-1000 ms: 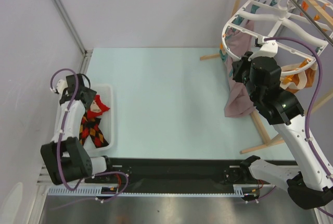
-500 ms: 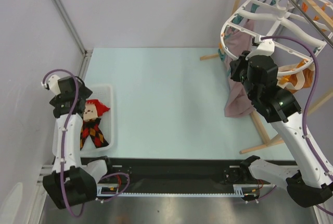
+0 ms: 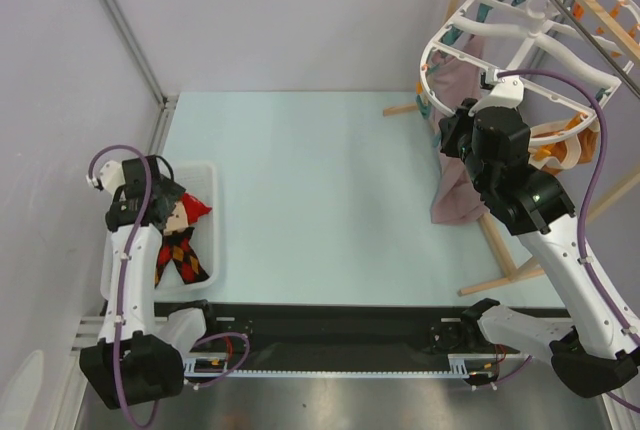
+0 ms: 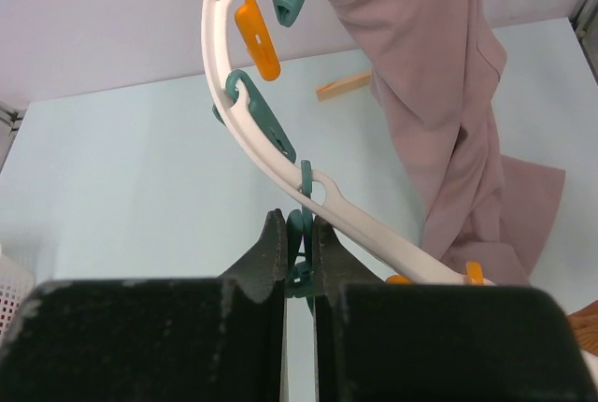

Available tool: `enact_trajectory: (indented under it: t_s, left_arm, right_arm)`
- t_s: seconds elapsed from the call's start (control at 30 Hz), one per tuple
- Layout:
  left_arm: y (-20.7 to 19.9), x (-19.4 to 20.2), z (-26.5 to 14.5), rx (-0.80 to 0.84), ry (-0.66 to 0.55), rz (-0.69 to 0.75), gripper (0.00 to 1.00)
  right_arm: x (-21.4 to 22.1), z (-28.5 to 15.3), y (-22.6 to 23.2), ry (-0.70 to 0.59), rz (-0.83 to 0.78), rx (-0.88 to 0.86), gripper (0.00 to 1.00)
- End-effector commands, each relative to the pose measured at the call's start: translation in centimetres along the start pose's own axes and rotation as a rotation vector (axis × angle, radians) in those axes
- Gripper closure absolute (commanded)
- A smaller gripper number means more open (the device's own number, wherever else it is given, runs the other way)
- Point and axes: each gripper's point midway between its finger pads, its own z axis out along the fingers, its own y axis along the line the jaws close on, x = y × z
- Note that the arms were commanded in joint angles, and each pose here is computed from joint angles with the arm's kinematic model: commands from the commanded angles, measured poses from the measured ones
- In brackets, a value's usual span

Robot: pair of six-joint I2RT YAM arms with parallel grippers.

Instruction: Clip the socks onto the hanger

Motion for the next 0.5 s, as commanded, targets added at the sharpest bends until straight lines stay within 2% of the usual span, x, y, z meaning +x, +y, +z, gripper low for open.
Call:
enact_trajectory:
  t_s: [0.0, 0.07, 0.17, 0.3, 0.37, 0.47]
  left_arm:
    - [-1.9, 1.0, -1.9, 0.085, 0.073, -0.226, 0.13]
    - [-3.0, 1.4, -2.2, 0.120, 0.111, -0.383, 0.09]
    - [-3.2, 2.4, -1.9, 0.069, 0.182, -0.598, 0.07]
    - [-3.9, 3.9, -1.6, 0.047, 0.273, -0.879, 0.19]
    - [-3.3, 4.9, -0.6, 0.032, 0.288, -0.945, 0.23]
    - [-2.5, 5.3, 0.5, 0.045, 0.288, -1.046, 0.36]
  right_arm:
    - [2.3, -0.4, 1.7, 0.087, -0.036, -0.093, 1.00]
    - [2.0, -0.5, 1.7, 0.082, -0.033, -0.095, 1.00]
    - [2.2, -0.4, 1.7, 0.087, -0.034, -0.093, 1.00]
    - [2.2, -0.5, 1.7, 0.088, -0.032, -0.094, 1.00]
    - [2.2, -0.5, 1.7, 0.089, -0.033, -0.094, 1.00]
    - [1.8, -0.7, 1.6, 0.082, -0.039, -0.095, 1.00]
